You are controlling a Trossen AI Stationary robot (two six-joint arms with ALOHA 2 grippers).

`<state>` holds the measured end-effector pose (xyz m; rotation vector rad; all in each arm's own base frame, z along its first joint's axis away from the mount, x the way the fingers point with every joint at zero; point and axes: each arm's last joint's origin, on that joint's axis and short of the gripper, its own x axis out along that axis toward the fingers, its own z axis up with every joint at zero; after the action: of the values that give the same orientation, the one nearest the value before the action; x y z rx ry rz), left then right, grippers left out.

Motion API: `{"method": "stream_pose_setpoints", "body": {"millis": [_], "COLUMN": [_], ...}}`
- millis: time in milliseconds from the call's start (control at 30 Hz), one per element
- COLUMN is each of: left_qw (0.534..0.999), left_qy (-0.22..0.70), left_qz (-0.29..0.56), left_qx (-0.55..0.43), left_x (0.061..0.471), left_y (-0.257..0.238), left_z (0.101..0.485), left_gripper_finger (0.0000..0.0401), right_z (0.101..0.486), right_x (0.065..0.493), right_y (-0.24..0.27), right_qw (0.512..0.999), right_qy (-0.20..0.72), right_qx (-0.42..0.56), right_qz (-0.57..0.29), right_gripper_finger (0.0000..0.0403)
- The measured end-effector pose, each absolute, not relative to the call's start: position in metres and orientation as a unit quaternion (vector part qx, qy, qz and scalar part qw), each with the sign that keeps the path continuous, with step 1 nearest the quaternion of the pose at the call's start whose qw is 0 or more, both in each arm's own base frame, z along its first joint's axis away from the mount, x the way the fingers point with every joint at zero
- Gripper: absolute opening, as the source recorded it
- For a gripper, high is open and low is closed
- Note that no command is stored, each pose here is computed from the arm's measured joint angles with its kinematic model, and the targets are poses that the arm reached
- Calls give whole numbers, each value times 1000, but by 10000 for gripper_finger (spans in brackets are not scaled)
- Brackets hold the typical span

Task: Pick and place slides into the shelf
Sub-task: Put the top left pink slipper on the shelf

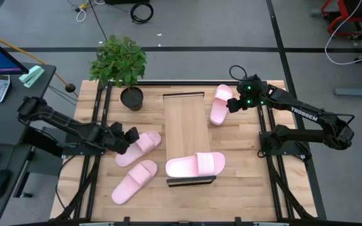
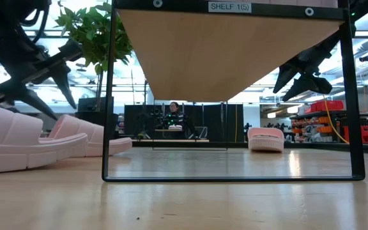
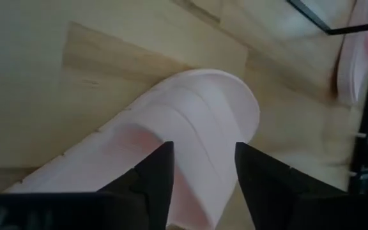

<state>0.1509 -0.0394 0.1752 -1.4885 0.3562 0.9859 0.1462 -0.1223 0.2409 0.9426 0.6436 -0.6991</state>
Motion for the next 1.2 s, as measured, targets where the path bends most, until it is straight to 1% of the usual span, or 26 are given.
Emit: {"method": "stream_pose_setpoints", "body": {"millis": [233, 467, 633, 767, 933, 1200], "left_qw": [607, 613, 617, 638, 601, 603], "left_qy": [200, 213, 221, 238, 235, 230], "left_qz": [414, 414, 422, 425, 440, 444], "left_qx": [-648, -639, -627, -597, -624, -622], "left_x": [158, 159, 161, 164, 166, 168], "left_y": [-47, -52, -53, -54, -55, -55], "left_z": [168, 164, 160, 154, 149, 148], "left_gripper_finger": [209, 236, 240, 232, 228, 246], "right_z": [241, 241, 241, 241, 241, 241], "right_x": [146, 146, 146, 146, 146, 146], "right_y": [-122, -122, -122, -122, -122, -122], "right_qw": [782, 782, 782, 782, 783, 783], "right_qy": [297, 297, 297, 297, 298, 298], "right_qx": [440, 440, 440, 440, 440, 439], "right_qz": [-325, -325, -325, -325, -325, -325], "right_gripper_finger": [183, 183, 183, 183, 183, 183]}}
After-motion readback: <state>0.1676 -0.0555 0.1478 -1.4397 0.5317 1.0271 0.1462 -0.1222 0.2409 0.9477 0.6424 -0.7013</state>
